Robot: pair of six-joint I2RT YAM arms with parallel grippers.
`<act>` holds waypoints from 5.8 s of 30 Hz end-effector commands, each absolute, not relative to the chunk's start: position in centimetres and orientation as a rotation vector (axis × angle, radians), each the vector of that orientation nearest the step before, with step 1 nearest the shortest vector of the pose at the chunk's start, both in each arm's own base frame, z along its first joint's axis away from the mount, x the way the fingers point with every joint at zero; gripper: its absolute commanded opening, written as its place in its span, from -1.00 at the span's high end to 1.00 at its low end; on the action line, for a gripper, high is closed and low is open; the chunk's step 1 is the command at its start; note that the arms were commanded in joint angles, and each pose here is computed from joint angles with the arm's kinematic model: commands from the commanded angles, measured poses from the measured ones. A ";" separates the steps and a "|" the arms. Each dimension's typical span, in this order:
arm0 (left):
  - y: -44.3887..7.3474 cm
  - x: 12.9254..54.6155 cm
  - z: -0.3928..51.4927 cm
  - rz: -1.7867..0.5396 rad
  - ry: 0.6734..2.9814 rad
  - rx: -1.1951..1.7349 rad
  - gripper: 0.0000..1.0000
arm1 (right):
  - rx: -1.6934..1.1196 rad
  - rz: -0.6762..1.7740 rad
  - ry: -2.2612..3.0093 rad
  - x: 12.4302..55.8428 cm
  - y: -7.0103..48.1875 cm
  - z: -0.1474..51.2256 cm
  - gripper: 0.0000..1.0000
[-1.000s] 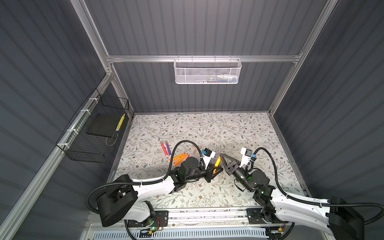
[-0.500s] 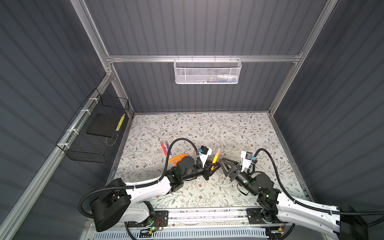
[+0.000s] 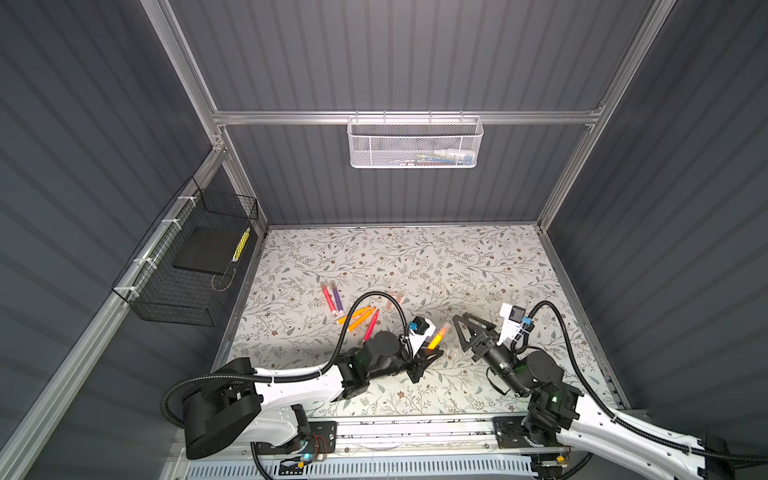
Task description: Insert the pens into the pen caps
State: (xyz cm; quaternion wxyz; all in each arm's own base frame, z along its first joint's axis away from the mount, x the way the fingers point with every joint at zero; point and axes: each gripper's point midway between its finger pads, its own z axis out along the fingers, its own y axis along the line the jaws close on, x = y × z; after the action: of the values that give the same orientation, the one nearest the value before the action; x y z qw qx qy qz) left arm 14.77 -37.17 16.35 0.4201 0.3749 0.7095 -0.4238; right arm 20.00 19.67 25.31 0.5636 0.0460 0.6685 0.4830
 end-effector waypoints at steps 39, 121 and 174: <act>-36.5 20.2 21.4 -0.835 1.762 0.745 1.00 | -0.047 1.216 1.738 20.3 26.1 21.9 1.00; -17.6 24.2 16.5 -0.249 2.020 0.180 -0.98 | 0.292 0.635 2.343 28.2 19.6 10.4 1.00; -18.6 23.6 6.6 -0.297 2.519 0.204 -0.32 | 0.331 0.591 1.947 25.8 10.0 19.8 -0.76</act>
State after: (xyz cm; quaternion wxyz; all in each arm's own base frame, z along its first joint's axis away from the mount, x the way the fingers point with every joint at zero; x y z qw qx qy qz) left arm 23.60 -17.99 6.45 0.2981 0.0732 0.9463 -0.1019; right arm 26.59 10.62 19.34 0.4856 0.1401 0.8299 0.2362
